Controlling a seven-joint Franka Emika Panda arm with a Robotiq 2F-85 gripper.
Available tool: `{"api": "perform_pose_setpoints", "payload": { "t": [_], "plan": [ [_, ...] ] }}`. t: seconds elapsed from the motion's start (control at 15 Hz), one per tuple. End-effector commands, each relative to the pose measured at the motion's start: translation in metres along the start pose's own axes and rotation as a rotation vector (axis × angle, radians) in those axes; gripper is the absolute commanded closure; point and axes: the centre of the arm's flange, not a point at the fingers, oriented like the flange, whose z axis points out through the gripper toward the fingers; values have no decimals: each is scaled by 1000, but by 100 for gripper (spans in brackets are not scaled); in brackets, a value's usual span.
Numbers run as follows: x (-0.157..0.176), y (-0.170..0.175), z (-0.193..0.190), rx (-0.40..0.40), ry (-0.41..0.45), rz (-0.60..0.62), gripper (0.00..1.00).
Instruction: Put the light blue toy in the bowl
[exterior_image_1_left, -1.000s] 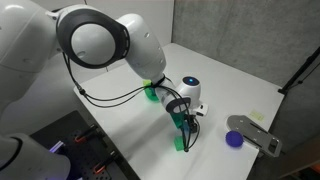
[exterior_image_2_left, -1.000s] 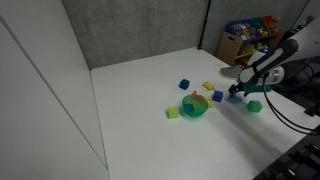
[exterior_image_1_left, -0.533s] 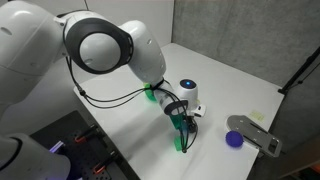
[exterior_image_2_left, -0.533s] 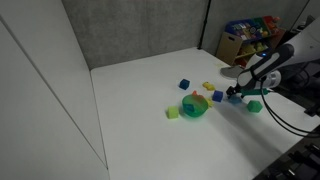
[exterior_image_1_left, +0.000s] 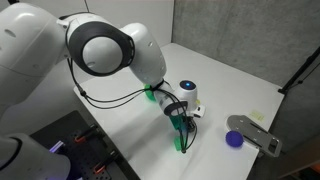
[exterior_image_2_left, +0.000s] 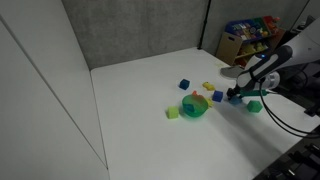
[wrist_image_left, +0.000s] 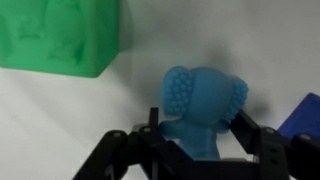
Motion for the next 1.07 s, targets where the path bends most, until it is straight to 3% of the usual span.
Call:
{"api": "perform_pose_setpoints", "payload": {
  "t": [0.0, 0.4, 1.0],
  "plan": [
    [6, 1, -8, 13, 8, 5, 54],
    [6, -16, -57, 3, 53, -5, 97],
    [-5, -109, -122, -1, 111, -108, 97]
  ]
}}
